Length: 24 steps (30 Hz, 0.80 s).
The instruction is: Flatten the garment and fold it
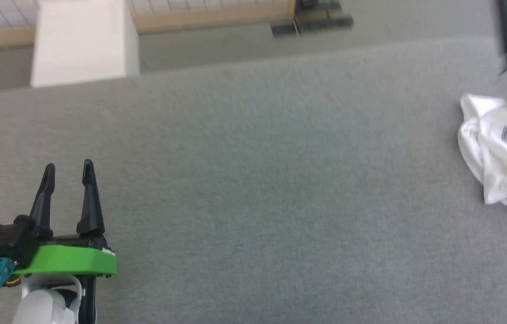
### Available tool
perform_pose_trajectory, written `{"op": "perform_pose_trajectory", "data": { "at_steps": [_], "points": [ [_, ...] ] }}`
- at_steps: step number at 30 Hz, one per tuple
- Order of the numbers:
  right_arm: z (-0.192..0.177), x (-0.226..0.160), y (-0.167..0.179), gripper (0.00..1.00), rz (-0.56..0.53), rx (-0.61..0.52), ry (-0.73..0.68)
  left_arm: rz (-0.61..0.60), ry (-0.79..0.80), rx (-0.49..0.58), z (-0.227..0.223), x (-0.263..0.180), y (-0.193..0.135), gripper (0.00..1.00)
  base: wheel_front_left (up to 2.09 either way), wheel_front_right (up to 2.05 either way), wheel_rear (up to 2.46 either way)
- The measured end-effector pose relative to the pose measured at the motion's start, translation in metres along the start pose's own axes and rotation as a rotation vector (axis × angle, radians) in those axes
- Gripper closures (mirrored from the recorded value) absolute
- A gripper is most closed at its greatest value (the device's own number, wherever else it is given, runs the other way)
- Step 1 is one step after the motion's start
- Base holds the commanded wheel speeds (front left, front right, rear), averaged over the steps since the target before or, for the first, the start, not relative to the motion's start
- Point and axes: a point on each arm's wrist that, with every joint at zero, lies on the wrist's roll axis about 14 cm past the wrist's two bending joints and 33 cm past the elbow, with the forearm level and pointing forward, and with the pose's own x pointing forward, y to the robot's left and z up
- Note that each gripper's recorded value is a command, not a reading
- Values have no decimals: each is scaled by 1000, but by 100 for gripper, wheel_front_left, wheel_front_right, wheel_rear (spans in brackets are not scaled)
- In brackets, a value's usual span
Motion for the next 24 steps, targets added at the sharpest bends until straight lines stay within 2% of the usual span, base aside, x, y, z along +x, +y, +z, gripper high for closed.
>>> {"op": "perform_pose_trajectory", "data": {
  "at_steps": [4,8,10,13,18,24],
  "points": [
    [25,-25,38,0,24,166,-202,49,-70,36,31,-13,8,0,0,0,0],
    [22,-48,63,0,17,284,-306,90,-108,69,49,-28,13,0,0,0,0],
    [15,-59,69,0,12,293,-329,106,-117,78,54,-35,16,0,0,0,0],
    [-8,-71,78,0,15,343,-322,128,-121,84,58,-45,20,0,0,0,0],
    [-49,-88,101,0,48,414,-226,154,-112,93,57,-58,24,0,0,0,0],
    [-80,-106,115,0,70,412,-134,166,-81,121,48,-66,25,0,0,0,0]
  ]
}}
